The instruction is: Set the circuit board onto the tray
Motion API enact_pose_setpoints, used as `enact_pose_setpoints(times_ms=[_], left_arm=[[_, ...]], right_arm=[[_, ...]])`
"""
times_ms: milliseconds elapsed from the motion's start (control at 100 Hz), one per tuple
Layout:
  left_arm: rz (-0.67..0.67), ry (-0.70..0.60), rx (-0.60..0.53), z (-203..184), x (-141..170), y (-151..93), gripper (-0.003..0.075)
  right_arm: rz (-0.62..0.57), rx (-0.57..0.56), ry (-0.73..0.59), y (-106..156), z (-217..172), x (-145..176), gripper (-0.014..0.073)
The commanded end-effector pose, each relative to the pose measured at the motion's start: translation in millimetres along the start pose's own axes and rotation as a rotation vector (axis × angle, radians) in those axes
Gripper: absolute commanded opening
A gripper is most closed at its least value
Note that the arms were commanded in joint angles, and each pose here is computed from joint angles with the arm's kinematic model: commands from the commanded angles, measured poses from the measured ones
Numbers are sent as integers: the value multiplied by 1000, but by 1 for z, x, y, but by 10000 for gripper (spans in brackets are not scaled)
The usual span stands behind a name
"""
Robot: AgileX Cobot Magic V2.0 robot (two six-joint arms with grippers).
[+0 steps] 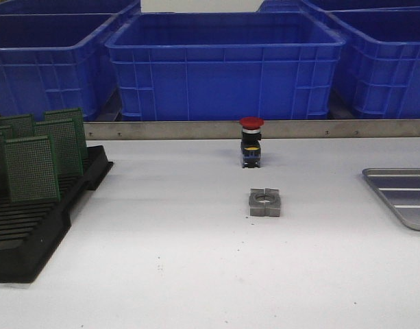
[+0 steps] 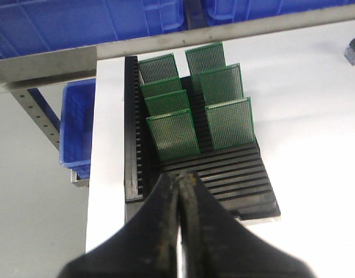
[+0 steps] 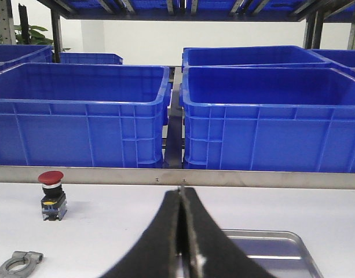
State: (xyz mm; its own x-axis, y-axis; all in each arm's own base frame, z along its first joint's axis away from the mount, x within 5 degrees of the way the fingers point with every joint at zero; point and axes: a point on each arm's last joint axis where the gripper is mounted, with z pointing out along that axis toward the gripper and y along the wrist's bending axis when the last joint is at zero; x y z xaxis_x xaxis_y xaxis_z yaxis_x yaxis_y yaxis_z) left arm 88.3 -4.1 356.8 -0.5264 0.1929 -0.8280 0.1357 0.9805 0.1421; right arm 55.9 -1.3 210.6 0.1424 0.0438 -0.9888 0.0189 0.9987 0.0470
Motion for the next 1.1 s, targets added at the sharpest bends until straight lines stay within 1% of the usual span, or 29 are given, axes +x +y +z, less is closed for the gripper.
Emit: enact_pose_setpoints(times_ms=[0,240,310,380,410,430,480,500,530,550,600,630,710,840,980,1030,1090], left_arm=[[8,-31,-5,4,-19,3,-19],[7,23,6,18,-22,3,-16],[7,23,6,18,-22,3,18],[7,23,6,18,-22,3,111],[7,23,6,18,-22,3,175],[7,23,6,18,-22,3,204],[7,30,7,18,-21,3,327],[9,33,6,18,-21,3,356],[10,35,4,18,-21,3,421],[14,36,0,18,-21,4,452],[14,36,0,18,-21,4,500],[14,36,0,18,-21,4,510],[1,31,15,18,-21,3,505],[11,-13,7,19,-27,4,505],[111,21,32,32,-45,5,505],[176,48,63,42,-53,4,505],[221,75,107,52,-62,2,505]], right_arm=[[-2,-9,-92,1,-2,-7,-68],[-2,-9,-92,1,-2,-7,-68],[-2,-9,-92,1,-2,-7,-68],[-2,-9,-92,1,-2,-7,-68],[-2,-9,-92,1,-2,-7,-68],[-2,-9,-92,1,-2,-7,-68],[-2,-9,-92,1,-2,-7,-68],[-2,-9,-92,1,-2,-7,-68],[-2,-9,-92,1,-2,-7,-68],[-2,-9,-92,1,-2,-7,-68],[-2,-9,-92,1,-2,-7,-68],[-2,-9,-92,1,-2,-7,-68],[-2,-9,-92,1,-2,-7,-68],[-2,-9,-92,1,-2,-7,-68],[-2,-9,-92,1,-2,-7,-68],[-2,-9,-92,1,-2,-7,-68],[-2,-9,-92,1,-2,-7,-68]])
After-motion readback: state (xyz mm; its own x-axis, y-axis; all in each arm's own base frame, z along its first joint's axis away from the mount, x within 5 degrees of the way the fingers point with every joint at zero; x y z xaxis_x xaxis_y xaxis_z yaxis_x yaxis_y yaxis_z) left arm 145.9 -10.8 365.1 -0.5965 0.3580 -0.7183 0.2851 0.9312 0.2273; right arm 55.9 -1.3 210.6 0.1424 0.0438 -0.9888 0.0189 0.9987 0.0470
